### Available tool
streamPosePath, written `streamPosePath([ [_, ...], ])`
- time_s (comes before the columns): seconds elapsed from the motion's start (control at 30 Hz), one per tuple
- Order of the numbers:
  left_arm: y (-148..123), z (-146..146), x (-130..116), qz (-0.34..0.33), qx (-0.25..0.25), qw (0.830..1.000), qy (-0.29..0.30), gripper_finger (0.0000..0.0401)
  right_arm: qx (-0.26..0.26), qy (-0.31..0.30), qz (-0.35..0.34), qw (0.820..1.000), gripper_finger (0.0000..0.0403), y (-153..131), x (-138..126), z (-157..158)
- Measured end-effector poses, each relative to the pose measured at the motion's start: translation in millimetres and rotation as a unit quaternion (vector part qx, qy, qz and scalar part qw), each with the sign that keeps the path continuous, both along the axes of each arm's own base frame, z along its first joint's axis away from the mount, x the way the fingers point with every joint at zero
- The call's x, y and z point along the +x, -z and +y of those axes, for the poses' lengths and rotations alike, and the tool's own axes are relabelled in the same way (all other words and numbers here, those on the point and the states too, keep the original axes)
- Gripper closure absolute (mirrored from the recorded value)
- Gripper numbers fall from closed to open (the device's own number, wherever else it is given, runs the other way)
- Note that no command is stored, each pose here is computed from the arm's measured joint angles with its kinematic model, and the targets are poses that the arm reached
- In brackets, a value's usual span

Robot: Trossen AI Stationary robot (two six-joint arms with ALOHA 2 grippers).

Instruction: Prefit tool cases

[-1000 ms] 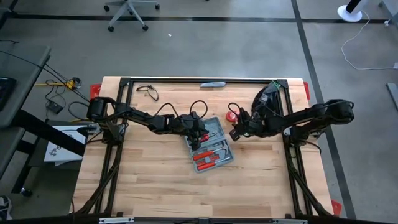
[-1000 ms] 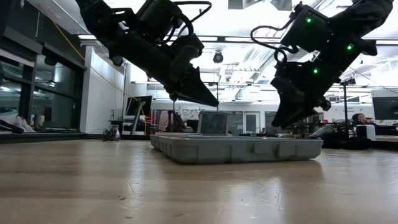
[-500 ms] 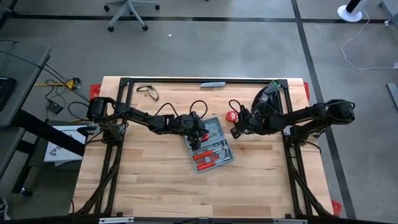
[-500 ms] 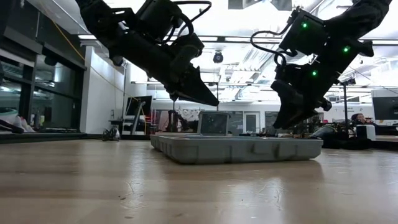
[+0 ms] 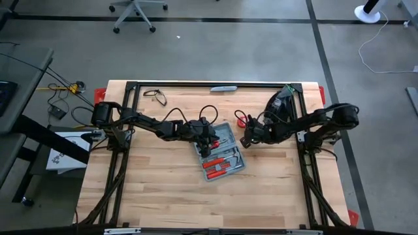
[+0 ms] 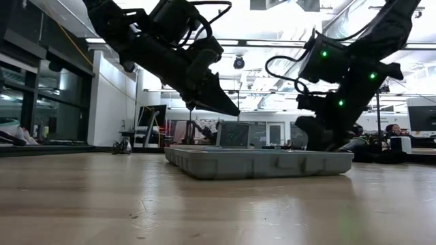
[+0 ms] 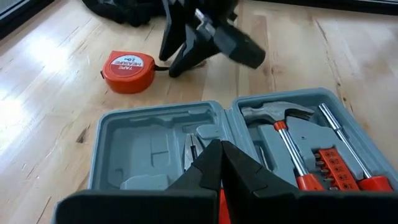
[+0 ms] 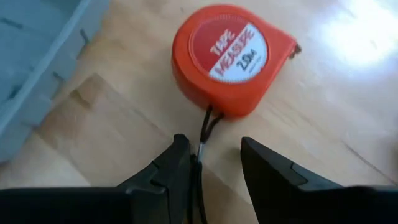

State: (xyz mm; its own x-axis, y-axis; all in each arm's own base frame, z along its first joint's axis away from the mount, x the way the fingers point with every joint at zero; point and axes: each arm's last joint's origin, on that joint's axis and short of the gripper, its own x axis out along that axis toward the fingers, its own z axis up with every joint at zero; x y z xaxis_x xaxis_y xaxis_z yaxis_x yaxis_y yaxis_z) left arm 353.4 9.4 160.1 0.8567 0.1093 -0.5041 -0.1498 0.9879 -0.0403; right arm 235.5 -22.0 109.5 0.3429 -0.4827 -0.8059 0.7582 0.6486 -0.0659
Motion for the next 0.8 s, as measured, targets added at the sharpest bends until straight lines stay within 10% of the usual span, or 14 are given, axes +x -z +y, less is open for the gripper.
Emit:
streamPosePath([
  [0.27,0.0,0.0,0.0,0.0,0.0,1.0,0.0,0.0401,-0.035,0.007,-0.002,0.999,0.0268,10.3,7.5,-2.9],
  [0.5,0.0,0.0,0.0,0.0,0.0,1.0,0.0,0.0401,-0.06,-0.004,0.021,0.998,0.0389,11.7,5.5,-3.9],
  [0.8,0.1,0.0,0.0,0.0,-0.001,1.0,0.0,0.0401,-0.043,-0.034,-0.023,0.998,0.04,-4.2,8.3,-2.5],
])
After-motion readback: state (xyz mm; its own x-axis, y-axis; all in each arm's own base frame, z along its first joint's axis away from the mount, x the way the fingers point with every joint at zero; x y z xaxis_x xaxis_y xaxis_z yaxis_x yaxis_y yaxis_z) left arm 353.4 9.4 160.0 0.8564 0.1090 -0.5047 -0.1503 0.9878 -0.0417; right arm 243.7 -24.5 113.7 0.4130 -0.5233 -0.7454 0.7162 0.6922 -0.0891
